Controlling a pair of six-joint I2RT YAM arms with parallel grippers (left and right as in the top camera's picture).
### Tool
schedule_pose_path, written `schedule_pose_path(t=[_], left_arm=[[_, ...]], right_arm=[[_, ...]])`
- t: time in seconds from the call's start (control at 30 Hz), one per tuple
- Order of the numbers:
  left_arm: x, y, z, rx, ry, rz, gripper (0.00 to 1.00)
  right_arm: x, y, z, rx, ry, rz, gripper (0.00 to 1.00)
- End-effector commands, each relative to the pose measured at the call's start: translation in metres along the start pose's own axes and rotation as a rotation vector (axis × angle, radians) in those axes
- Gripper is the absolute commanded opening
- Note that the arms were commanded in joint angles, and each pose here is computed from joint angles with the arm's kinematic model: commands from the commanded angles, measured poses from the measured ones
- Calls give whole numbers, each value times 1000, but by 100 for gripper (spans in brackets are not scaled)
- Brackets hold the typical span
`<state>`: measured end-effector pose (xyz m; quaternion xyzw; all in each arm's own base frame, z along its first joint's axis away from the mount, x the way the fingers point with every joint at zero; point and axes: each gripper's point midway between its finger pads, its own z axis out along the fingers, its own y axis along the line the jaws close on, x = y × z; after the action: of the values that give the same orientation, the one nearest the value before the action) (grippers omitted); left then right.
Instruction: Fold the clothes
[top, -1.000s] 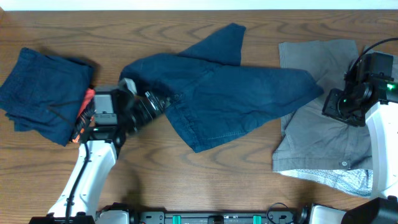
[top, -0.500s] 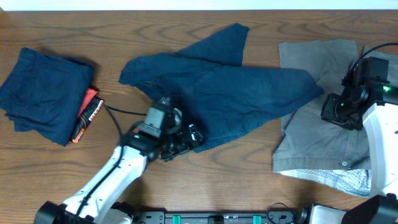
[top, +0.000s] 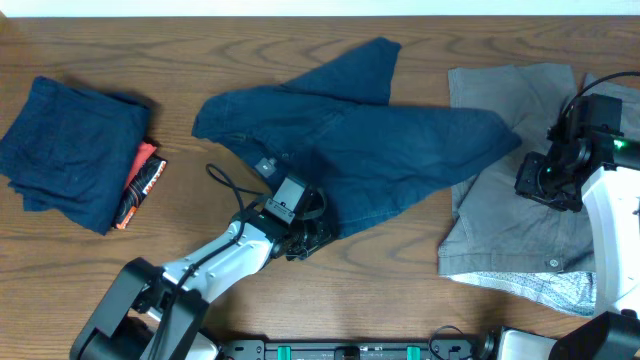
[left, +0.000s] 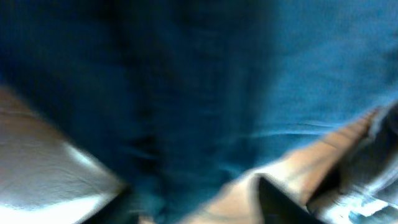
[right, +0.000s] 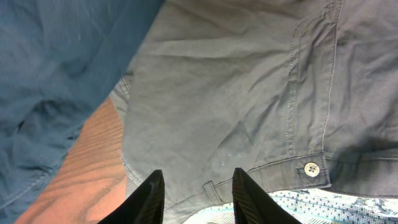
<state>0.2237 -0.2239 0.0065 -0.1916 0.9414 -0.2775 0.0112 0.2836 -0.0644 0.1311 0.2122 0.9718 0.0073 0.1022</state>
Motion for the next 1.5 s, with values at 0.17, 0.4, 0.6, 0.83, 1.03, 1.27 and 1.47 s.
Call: schedule_pose_path(t=[0.17,0.4,0.6,0.83,1.03,1.27,1.47], left_arm=[[-5,53,-34,-150,17,8,6],[-17,116,-110,-249,-49,-105,6],[-31,134,-137,-222,-142,-212,6],[-43,154,-146,-305,-215,-248,6],[-43,154,-146,-305,-217,-249,6],[-43,154,-146,-305,-216,-249,6],[-43,154,-146,-306,-217,-249,6]], right_arm=[[3,-4,3,7,14,-9,33],[23,17,19,-118,81,-38,24],[42,37,45,-212,109,-74,14],[45,52,79,-294,41,-87,1],[48,53,114,-324,-29,-97,1],[40,-23,145,61,-74,111,2],[16,-96,126,272,-157,306,4]])
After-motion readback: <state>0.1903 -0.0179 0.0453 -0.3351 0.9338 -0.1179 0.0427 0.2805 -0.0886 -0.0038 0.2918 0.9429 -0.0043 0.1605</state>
